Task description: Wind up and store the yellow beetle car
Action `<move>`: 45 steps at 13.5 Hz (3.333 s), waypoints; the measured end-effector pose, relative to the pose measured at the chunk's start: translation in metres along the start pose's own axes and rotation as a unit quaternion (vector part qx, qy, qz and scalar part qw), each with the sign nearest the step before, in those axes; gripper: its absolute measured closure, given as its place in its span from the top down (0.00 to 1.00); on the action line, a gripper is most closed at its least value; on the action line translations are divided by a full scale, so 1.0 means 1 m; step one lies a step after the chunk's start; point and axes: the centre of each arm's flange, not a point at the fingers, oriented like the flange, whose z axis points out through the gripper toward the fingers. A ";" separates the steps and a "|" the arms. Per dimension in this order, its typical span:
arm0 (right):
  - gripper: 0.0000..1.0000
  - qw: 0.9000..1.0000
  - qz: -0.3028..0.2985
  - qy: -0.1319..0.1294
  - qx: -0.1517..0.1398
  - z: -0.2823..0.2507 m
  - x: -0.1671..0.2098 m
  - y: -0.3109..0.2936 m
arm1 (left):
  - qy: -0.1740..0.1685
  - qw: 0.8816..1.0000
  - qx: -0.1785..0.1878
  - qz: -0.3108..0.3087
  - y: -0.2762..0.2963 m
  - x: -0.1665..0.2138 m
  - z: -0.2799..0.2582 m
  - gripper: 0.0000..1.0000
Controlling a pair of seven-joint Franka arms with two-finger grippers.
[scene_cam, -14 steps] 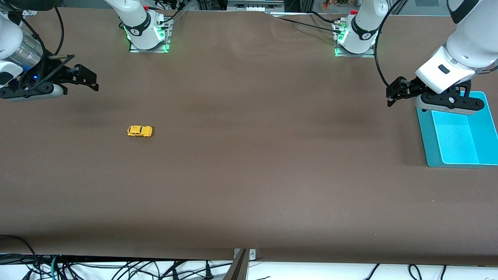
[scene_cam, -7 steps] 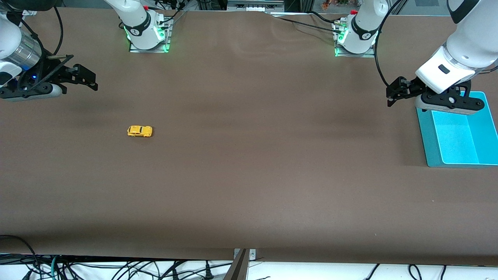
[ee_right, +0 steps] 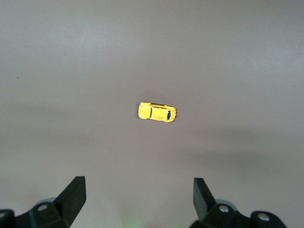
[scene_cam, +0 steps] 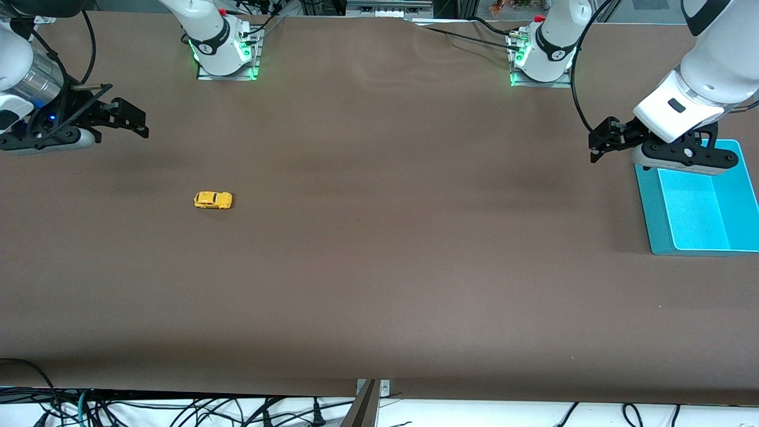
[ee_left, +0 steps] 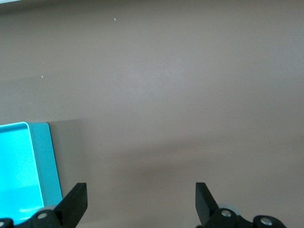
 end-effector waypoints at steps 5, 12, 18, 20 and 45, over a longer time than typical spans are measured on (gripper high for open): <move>1.00 1.000 0.000 -0.006 0.000 0.004 0.000 0.000 | 0.000 1.000 0.000 0.000 0.000 0.000 0.000 1.00; 1.00 1.000 0.000 -0.015 -0.004 0.013 0.000 0.002 | 0.000 1.000 0.000 0.000 0.000 0.000 0.000 1.00; 1.00 1.000 0.001 -0.014 -0.009 0.043 0.004 0.004 | 0.000 1.000 0.000 0.000 0.000 0.000 0.000 1.00; 1.00 1.000 0.000 -0.012 -0.013 0.050 0.004 0.005 | 0.000 1.000 0.000 0.000 0.000 0.000 0.000 1.00; 0.87 0.772 -0.635 0.000 -0.016 0.359 0.017 0.018 | 0.000 1.000 0.000 0.000 0.000 0.000 0.000 1.00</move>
